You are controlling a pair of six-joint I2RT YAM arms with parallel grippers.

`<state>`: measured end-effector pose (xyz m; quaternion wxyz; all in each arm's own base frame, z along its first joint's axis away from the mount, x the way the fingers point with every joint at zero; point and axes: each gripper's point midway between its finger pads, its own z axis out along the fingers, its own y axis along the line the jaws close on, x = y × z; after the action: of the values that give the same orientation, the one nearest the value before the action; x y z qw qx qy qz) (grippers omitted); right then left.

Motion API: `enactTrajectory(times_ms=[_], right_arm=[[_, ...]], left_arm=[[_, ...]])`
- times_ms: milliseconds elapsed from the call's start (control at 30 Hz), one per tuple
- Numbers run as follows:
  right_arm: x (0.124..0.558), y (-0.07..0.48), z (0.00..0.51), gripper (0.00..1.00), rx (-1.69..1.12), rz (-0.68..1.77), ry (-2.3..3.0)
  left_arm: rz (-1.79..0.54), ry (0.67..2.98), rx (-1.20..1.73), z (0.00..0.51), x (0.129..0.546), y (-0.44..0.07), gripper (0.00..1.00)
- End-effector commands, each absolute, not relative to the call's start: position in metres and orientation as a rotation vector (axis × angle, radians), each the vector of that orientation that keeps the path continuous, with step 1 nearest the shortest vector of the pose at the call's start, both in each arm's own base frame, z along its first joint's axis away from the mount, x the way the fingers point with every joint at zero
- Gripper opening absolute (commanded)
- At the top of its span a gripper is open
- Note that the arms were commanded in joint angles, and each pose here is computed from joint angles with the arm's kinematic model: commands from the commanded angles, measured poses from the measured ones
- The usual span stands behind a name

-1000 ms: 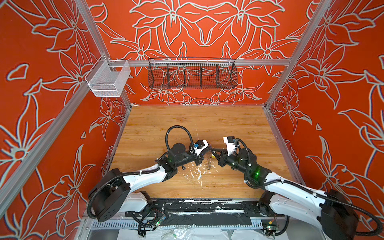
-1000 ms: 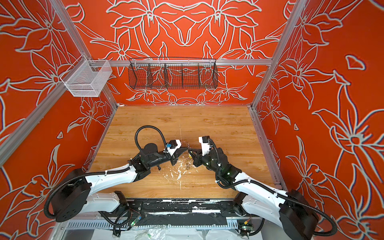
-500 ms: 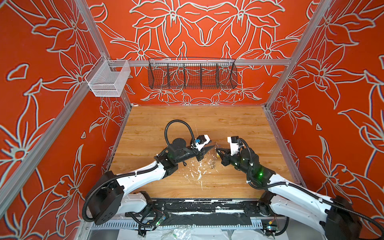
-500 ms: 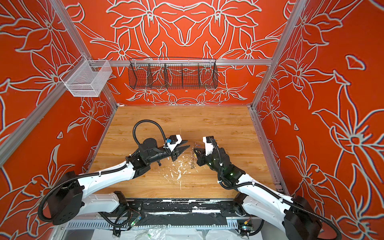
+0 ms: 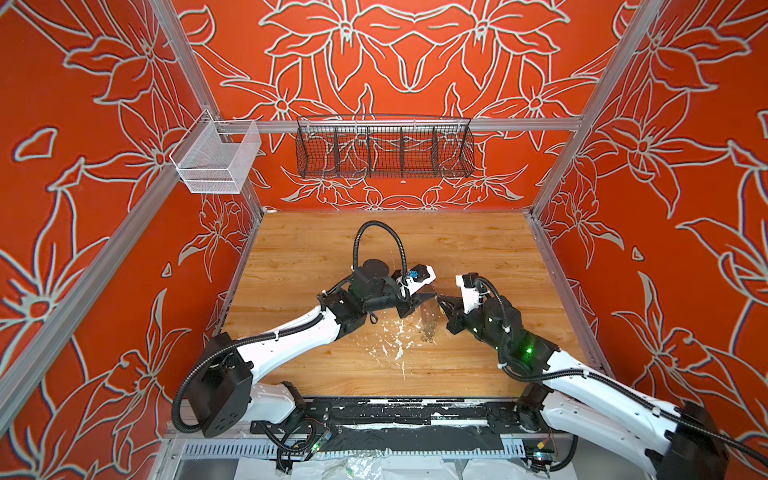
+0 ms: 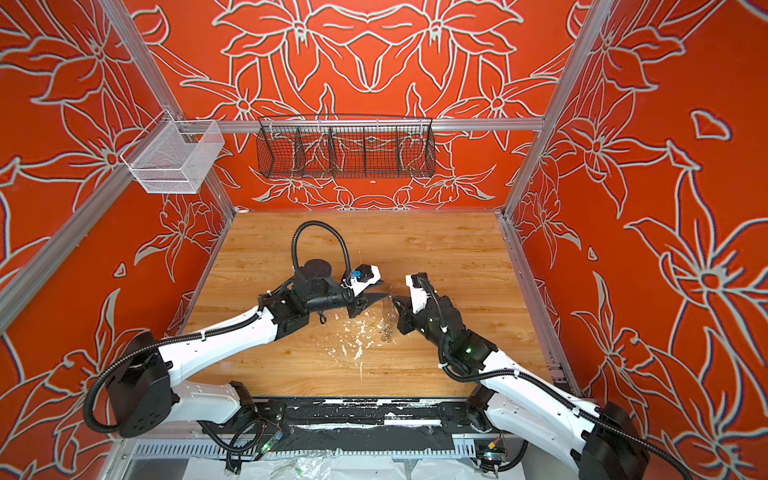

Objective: Put the keys on the keyring

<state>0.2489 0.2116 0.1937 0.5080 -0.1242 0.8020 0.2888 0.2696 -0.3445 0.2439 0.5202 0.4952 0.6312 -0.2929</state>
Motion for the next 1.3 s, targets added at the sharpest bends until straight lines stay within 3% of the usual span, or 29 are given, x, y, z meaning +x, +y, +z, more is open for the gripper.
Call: enactTrajectory(times_ms=[0,567,1033,1100,1200,1267], right_arm=[[0.254,0.215,0.217,0.0,-0.303,0.694,1.869],[0.254,0.208,0.221,0.0,-0.272,0.683,1.845],[0.254,0.215,0.221,0.0,-0.292,0.7,1.852],[0.254,0.215,0.221,0.0,-0.296,0.703,1.854],[0.253,0.217,0.222,0.0,-0.299,0.717,1.849],[0.252,0.219,0.222,0.0,-0.304,0.73,1.848]], left_arm=[[-0.718,1.546,1.249,0.232,0.268,-0.349,0.35],[-0.707,1.626,1.311,0.217,0.278,-0.358,0.35],[-0.72,1.618,1.321,0.217,0.275,-0.359,0.16],[-0.726,1.616,1.323,0.216,0.275,-0.36,0.19],[-0.715,1.622,1.313,0.216,0.278,-0.359,0.33],[-0.719,1.622,1.313,0.216,0.278,-0.36,0.34]])
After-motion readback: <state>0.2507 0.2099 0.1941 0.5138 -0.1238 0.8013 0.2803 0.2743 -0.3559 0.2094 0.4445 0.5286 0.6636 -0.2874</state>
